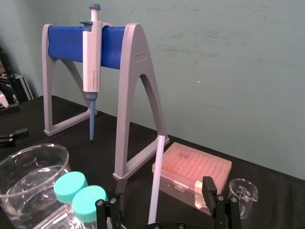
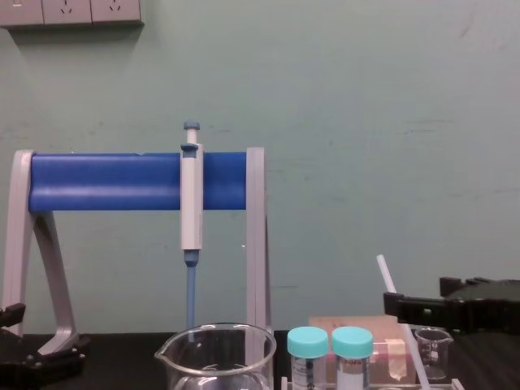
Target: Pick up the stirring rod with one hand, then place it down.
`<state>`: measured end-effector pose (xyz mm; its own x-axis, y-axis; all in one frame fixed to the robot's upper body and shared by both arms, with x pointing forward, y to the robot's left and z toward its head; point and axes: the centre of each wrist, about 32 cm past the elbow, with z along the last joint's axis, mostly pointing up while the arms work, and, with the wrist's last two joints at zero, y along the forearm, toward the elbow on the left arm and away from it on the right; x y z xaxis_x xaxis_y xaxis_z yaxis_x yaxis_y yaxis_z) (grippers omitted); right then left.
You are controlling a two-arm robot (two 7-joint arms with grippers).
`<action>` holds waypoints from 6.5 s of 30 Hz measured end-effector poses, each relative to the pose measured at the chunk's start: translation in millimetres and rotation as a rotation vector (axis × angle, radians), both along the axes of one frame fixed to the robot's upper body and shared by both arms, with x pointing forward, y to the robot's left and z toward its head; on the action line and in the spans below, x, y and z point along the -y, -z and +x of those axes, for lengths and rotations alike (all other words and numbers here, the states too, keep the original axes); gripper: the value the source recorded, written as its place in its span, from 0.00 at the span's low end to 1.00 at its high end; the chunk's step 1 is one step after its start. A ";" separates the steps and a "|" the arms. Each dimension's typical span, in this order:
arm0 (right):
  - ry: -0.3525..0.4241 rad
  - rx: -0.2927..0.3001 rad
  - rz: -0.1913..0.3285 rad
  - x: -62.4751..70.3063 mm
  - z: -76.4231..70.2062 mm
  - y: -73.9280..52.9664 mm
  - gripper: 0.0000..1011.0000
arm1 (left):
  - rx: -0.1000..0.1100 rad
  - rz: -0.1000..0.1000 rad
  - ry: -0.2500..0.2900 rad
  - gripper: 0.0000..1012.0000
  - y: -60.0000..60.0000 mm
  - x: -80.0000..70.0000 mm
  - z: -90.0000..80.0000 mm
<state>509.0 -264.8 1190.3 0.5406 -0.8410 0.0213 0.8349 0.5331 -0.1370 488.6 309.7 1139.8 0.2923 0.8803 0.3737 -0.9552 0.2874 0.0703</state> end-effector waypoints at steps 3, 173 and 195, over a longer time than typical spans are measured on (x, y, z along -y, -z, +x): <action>0.001 -0.007 0.001 -5.0 4.7 -1.5 0.99 | 0.000 0.000 0.000 0.99 0.0 0.0 0.0; 0.003 0.348 0.178 -4.4 -1.6 -46.5 0.08 | 0.000 0.000 0.000 0.99 0.0 0.0 0.0; -0.010 0.340 0.182 -5.1 -3.5 -45.2 0.08 | 0.000 0.000 0.000 0.99 0.0 0.0 0.0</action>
